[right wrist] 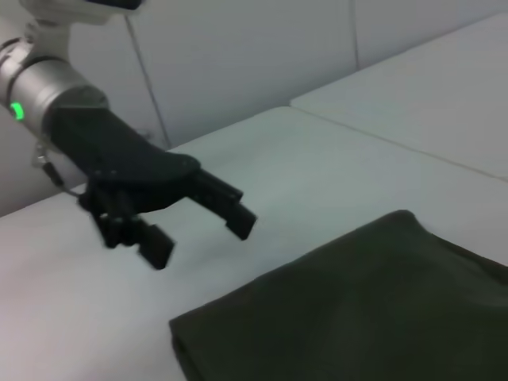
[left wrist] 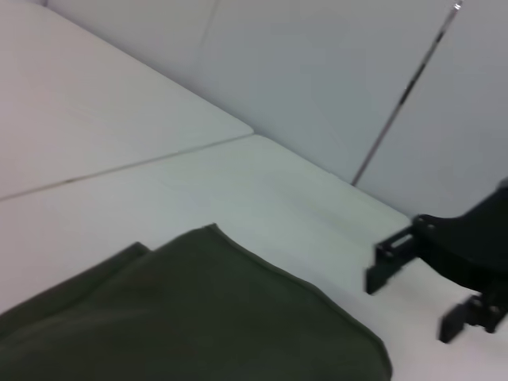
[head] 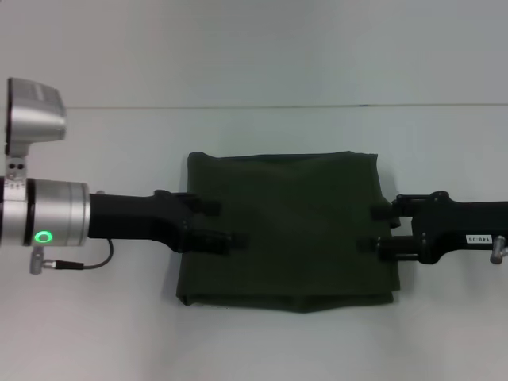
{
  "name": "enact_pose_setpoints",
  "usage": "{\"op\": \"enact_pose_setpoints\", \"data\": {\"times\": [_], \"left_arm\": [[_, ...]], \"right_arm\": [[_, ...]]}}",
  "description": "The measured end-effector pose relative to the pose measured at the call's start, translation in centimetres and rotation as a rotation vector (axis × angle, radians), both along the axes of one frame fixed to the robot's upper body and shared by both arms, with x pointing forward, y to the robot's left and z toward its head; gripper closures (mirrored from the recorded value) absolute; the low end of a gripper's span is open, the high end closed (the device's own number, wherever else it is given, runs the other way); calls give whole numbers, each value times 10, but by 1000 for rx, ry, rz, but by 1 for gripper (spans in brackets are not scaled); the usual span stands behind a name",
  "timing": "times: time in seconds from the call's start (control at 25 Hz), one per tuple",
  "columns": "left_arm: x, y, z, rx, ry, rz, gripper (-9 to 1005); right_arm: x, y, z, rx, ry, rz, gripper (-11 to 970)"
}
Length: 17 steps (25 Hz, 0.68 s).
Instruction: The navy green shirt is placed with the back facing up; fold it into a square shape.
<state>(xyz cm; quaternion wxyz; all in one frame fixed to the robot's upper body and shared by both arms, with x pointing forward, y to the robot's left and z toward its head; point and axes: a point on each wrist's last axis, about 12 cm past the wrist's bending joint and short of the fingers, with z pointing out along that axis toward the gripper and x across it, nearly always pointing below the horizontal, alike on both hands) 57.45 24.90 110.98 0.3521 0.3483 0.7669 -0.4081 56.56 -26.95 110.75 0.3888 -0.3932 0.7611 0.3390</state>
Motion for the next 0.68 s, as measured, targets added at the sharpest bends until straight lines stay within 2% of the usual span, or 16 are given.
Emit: {"op": "enact_pose_setpoints", "data": {"times": [0.28, 0.68], "left_arm": [[0, -10, 3, 1, -20, -27, 33], [2, -12, 5, 0, -10, -23, 33]], "right_arm": [[5, -3, -1, -8, -15, -45, 215], [6, -1, -1, -15, -22, -43, 215]]}}
